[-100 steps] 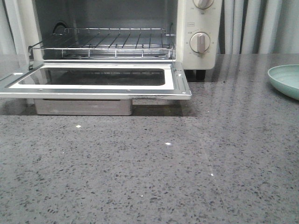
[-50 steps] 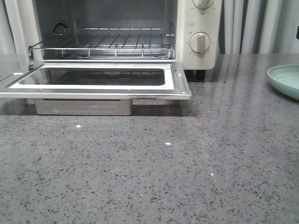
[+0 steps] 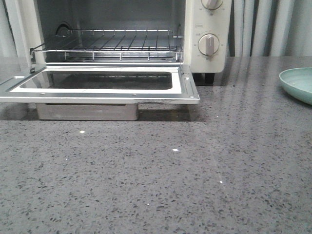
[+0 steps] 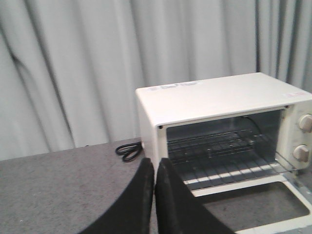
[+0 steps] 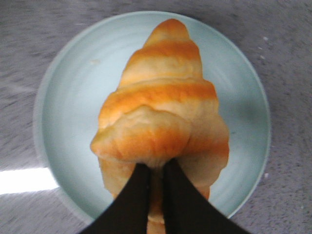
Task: Put bread in oven
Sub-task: 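Grasp the croissant with the right gripper and lift it, then carry the croissant with the right gripper into the open oven, then lower the croissant onto the wire rack and open the right gripper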
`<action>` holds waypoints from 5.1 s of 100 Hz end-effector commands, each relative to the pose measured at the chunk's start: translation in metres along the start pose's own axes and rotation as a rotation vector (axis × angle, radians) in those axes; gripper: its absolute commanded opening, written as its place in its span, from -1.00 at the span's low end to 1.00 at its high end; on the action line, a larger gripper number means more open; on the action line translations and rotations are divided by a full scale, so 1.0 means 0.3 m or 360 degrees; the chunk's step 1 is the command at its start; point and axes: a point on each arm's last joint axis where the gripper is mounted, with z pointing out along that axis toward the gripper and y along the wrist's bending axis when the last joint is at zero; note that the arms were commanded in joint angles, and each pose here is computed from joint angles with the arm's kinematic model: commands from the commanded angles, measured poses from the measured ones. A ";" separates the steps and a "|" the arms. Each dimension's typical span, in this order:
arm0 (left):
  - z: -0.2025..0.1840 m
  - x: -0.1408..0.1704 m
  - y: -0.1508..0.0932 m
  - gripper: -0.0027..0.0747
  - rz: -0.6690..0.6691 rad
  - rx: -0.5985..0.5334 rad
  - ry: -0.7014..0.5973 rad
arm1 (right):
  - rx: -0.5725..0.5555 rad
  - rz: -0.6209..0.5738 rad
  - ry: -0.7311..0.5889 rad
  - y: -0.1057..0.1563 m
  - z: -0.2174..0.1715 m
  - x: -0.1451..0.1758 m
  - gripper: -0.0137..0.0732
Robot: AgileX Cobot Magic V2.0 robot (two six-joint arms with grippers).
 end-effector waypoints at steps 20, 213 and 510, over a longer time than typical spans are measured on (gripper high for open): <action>-0.086 -0.067 0.011 -0.99 -0.0049 -0.0056 -0.0351 | -0.0200 -0.0351 -0.0215 0.158 -0.257 0.066 -0.85; -0.116 -0.035 0.013 -0.99 -0.0154 -0.0019 -0.0247 | -0.0208 -0.1506 -0.1064 0.887 -0.272 0.075 -0.84; -0.181 -0.019 0.024 -0.99 -0.0005 -0.0010 -0.0396 | -0.0208 -0.1426 -0.1214 0.938 -0.246 -0.040 0.12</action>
